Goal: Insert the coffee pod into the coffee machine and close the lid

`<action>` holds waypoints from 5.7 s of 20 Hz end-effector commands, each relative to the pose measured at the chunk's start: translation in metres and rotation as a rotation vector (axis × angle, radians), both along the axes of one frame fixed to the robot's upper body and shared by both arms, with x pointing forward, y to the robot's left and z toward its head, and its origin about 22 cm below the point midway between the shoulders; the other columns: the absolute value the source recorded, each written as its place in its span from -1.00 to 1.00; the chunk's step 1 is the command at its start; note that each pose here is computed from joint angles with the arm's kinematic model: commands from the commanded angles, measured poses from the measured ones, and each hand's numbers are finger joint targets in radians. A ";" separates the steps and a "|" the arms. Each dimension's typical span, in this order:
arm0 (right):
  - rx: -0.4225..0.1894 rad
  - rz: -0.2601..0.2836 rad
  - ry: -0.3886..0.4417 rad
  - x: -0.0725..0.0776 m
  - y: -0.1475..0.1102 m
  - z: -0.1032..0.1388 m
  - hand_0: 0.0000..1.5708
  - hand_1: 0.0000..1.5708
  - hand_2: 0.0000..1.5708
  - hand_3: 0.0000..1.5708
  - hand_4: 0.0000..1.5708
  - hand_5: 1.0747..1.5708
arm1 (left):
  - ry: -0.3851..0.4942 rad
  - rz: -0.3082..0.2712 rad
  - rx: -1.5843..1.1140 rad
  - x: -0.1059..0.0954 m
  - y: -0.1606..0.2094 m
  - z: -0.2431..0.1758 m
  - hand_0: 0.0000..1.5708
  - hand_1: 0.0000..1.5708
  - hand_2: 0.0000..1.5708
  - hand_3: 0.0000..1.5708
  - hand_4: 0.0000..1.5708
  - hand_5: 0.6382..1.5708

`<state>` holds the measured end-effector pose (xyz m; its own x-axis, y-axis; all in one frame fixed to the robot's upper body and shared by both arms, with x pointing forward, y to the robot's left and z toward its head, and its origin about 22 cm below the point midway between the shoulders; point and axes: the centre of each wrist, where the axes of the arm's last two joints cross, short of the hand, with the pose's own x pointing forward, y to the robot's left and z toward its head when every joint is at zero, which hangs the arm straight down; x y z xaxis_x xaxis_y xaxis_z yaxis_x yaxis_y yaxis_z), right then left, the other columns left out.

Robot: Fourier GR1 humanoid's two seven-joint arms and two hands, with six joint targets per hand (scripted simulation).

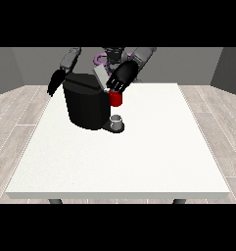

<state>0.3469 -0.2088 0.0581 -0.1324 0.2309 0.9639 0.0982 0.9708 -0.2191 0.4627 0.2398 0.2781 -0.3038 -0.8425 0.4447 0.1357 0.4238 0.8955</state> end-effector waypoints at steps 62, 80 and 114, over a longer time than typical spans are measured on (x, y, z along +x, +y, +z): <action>0.013 -0.086 0.085 -0.006 -0.024 -0.034 -1.00 -1.00 -1.00 -1.00 -1.00 1.00 | -0.146 -0.004 0.153 -0.001 0.008 -0.033 -1.00 -1.00 -1.00 -1.00 -1.00 1.00; 0.067 -0.184 0.302 -0.091 -0.070 -0.121 -1.00 -1.00 -1.00 -1.00 -1.00 1.00 | 0.351 0.051 -0.855 -0.092 -0.002 -0.318 -1.00 -1.00 -1.00 -1.00 -0.47 1.00; 0.159 0.035 0.224 0.021 -0.055 -0.009 -1.00 -1.00 -1.00 -1.00 -1.00 1.00 | 0.299 0.018 -0.944 -0.146 -0.014 -0.273 -1.00 -1.00 -1.00 -1.00 -0.55 1.00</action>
